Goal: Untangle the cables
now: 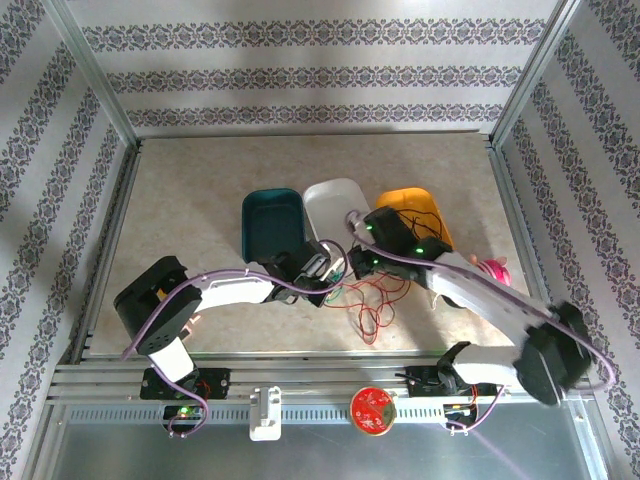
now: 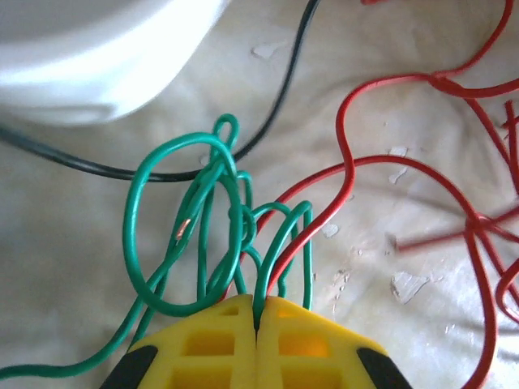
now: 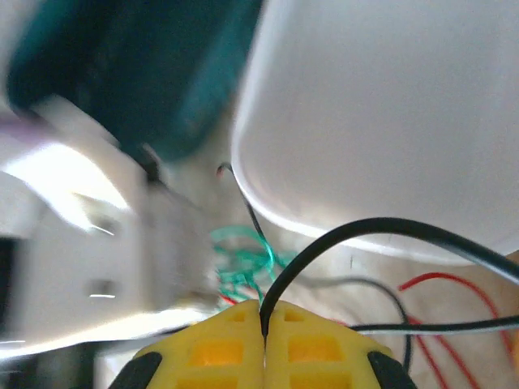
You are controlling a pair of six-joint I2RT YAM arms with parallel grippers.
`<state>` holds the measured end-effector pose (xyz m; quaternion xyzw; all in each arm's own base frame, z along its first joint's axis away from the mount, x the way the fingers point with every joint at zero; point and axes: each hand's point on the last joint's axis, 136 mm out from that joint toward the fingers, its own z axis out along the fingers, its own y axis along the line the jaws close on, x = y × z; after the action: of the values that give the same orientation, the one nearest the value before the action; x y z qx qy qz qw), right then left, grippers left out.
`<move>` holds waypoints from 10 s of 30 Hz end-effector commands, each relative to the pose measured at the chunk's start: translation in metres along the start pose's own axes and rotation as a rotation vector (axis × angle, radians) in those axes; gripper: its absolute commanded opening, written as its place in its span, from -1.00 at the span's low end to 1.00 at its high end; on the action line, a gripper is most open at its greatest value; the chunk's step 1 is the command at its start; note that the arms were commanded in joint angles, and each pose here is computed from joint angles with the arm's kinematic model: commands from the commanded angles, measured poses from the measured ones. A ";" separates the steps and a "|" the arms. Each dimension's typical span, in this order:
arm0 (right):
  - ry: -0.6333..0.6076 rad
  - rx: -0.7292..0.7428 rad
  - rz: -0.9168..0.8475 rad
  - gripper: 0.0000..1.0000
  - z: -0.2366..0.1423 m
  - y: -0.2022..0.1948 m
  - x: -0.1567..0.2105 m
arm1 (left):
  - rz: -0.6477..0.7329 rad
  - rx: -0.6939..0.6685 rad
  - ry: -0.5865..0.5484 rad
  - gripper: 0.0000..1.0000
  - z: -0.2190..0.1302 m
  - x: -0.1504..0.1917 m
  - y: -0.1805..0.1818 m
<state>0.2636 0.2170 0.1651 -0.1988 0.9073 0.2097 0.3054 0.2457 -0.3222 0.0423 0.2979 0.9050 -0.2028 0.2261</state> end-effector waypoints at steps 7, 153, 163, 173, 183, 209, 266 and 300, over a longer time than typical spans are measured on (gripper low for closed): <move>-0.410 -0.137 0.130 -0.91 -0.104 0.000 -0.092 | 0.015 0.000 0.047 -1.00 0.008 0.012 -0.001; 0.749 0.216 0.367 -0.06 -0.010 -0.037 0.161 | 0.020 -0.019 -0.038 -1.00 -0.009 -0.003 0.001; 0.508 0.307 0.257 -1.00 -0.017 -0.056 0.110 | 0.018 -0.025 -0.042 -1.00 -0.009 -0.001 0.003; 0.274 0.375 0.215 -0.66 -0.057 -0.068 0.043 | 0.010 -0.017 -0.035 -1.00 -0.004 0.000 0.002; 0.640 0.209 0.414 -0.23 -0.006 -0.047 0.150 | 0.013 -0.014 -0.031 -1.00 -0.003 0.001 0.002; -0.244 0.588 0.126 -1.00 -0.144 -0.091 -0.060 | 0.010 -0.024 -0.015 -1.00 0.000 0.006 0.005; -1.216 0.015 0.062 -1.00 -0.344 0.017 -0.215 | -0.014 -0.078 -0.052 -0.28 -0.019 0.022 0.016; -0.553 0.056 0.255 -1.00 -0.044 -0.070 -0.190 | -0.353 -0.510 -0.539 0.60 -0.148 -0.024 0.111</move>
<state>0.4079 0.1785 0.3585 -0.0241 0.7711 0.2904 0.5662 0.2920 -0.1787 0.1635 0.0138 0.8613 -0.0837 0.5009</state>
